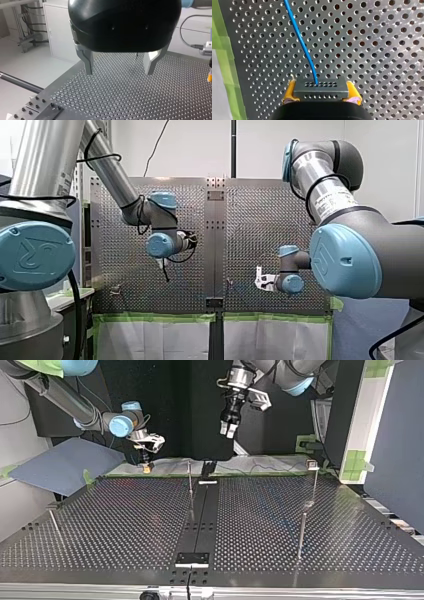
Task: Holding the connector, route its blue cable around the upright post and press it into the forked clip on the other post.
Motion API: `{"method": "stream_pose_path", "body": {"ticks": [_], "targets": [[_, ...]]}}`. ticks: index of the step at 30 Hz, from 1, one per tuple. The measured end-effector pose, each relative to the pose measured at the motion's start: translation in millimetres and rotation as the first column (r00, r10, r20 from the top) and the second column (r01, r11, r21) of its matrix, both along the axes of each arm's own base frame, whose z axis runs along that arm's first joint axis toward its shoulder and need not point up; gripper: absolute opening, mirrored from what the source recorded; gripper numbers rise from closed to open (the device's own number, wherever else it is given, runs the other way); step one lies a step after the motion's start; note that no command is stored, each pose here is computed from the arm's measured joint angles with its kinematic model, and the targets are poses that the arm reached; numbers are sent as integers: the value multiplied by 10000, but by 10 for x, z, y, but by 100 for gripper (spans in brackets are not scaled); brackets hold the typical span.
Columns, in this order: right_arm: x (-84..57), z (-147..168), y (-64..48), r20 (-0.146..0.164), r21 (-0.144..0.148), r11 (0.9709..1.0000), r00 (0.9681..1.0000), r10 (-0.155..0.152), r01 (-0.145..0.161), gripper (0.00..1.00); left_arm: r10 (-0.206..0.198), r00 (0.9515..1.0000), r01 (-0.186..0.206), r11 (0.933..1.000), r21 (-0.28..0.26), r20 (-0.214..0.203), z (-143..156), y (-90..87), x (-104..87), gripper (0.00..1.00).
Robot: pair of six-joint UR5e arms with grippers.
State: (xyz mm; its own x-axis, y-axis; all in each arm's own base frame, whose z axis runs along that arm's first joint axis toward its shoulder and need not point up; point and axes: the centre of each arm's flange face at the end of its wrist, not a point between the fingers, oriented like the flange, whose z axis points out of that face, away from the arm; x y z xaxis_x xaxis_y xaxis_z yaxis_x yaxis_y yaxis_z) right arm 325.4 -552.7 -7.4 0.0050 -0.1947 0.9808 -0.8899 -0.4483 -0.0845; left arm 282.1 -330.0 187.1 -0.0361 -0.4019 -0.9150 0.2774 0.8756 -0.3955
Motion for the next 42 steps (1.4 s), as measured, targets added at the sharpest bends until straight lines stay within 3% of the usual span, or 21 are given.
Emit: {"method": "stream_pose_path", "body": {"ticks": [8, 13, 18, 24, 32, 42], "targets": [[14, 8, -5, 0, 0, 10000, 10000, 19, -19, 0, 10, 9999, -12, 9999, 147, 129, 46, 149, -202, 100], [22, 8, -1, 0, 3, 10000, 10000, 35, -35, 0, 62, 9997, -75, 9987, 509, 256, 49, 253, -333, 100], [34, 7, 10, -12, 22, 10000, 10000, 58, -58, 0, 61, 9994, -92, 9960, 883, 350, -28, 342, -439, 100], [35, 29, -15, -111, -58, 10000, 9999, -44, 44, 0, 42, 9998, -57, 9958, 909, 171, -205, 447, -538, 100], [18, 310, -102, -585, -320, 9984, 9971, -492, 474, 0, 81, 9999, -72, 9932, 1159, -72, -488, 511, -592, 100], [26, 754, -102, -328, -201, 9981, 9977, -593, 587, 0, 85, 9994, -40, 9908, 1352, -326, -656, 510, -584, 100]]}}
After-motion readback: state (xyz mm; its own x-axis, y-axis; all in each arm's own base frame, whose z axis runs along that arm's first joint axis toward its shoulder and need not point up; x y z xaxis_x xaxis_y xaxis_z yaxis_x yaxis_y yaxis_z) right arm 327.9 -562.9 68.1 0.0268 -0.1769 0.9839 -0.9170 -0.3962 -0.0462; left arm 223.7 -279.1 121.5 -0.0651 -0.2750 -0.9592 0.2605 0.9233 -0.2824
